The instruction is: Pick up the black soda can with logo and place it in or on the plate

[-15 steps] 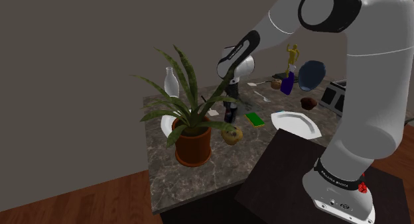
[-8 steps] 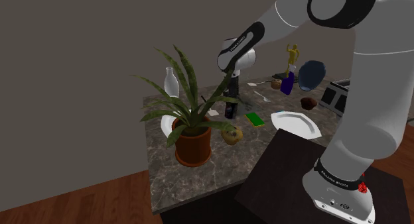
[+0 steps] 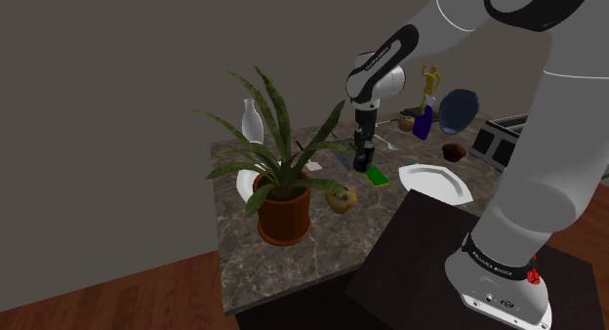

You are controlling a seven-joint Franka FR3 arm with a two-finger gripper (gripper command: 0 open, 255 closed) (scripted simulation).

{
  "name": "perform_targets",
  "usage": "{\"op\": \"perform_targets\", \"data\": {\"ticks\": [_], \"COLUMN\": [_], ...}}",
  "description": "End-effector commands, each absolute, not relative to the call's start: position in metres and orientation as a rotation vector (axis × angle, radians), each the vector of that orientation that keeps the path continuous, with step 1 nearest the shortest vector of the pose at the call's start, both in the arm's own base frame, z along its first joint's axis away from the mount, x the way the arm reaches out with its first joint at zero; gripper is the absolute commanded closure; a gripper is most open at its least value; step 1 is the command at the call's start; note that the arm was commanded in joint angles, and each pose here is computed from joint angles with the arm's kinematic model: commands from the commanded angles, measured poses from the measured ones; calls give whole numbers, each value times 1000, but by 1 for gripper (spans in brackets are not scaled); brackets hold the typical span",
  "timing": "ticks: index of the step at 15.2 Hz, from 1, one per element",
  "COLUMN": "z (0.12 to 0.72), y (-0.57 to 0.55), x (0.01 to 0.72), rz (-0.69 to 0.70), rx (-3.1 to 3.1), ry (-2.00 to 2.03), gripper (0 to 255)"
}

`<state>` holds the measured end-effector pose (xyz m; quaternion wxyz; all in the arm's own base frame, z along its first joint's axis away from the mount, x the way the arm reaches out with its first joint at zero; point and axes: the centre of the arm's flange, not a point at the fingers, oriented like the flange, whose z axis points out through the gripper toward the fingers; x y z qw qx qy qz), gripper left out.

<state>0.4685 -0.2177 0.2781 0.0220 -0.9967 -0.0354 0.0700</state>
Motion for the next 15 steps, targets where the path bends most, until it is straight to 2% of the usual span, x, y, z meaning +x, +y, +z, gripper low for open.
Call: {"op": "perform_targets", "data": {"ticks": [1, 15], "z": [281, 297], "y": [-233, -347], "x": [447, 302], "rz": [216, 216], "rx": [-3088, -3088], "ry": [-112, -112], "gripper": [255, 255]}}
